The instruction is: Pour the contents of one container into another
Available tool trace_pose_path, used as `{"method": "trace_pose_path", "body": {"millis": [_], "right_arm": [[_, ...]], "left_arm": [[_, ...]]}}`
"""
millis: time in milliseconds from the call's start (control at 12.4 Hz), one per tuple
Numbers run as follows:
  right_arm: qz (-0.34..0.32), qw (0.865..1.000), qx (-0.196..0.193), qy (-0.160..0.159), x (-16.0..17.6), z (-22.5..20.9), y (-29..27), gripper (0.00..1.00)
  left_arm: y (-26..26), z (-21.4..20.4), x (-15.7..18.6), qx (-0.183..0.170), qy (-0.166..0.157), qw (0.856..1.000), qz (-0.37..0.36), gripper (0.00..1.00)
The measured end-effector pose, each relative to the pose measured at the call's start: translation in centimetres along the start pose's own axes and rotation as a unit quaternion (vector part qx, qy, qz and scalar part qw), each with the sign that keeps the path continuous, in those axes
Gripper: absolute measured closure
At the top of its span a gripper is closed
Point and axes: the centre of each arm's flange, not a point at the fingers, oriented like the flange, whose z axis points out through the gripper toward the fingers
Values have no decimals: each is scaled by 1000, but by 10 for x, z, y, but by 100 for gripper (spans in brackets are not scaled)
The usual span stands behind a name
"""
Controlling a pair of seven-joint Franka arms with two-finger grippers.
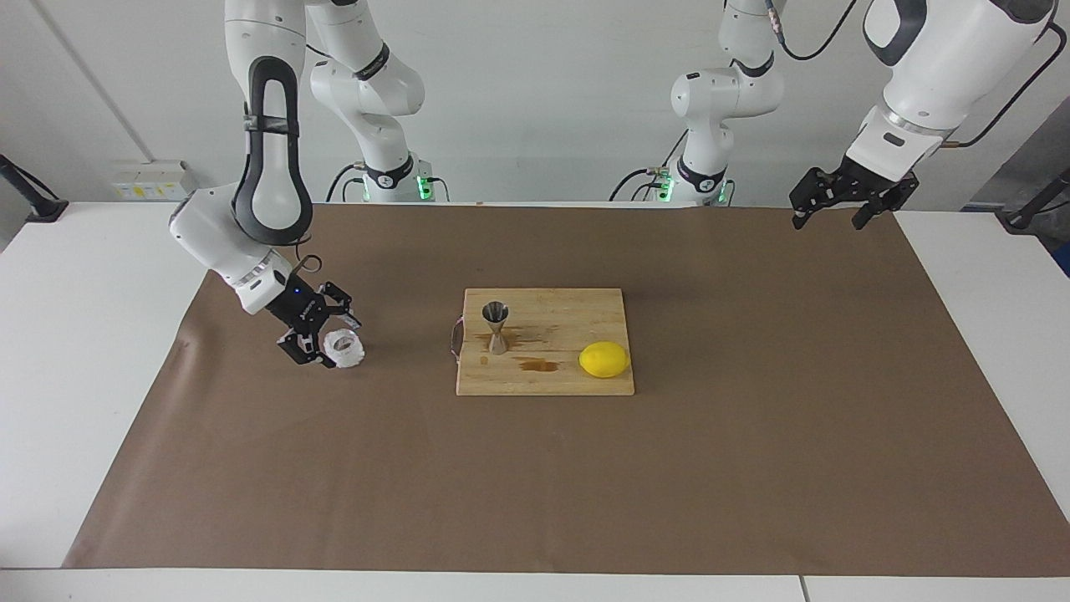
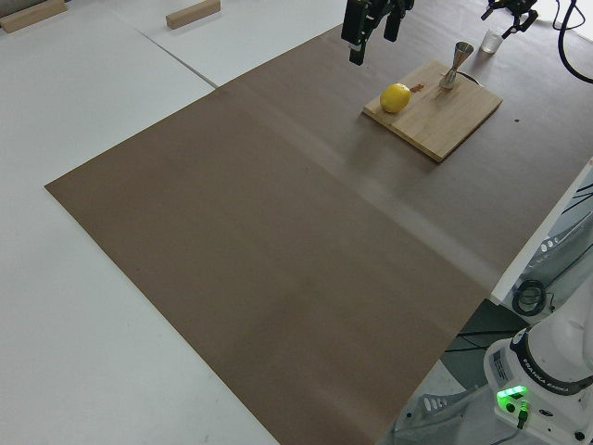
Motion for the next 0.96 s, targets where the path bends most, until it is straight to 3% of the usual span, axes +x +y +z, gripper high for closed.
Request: {"method": "trace_pose_path", "body": {"millis": [241,563,804,965], "right_arm": [[39,998,27,-39,37,-41,-3,0],[130,984,6,-117,85,-107,-6,0],[230,958,-16,-172,106,-132,-4,0],[305,930,-34,-200,112,-142,-3,0]], "left_arm": [[0,0,0,0,0,1000,0,0],[0,0,0,0,0,1000,0,0],[0,0,0,0,0,1000,0,0],[0,0,0,0,0,1000,0,0]]}}
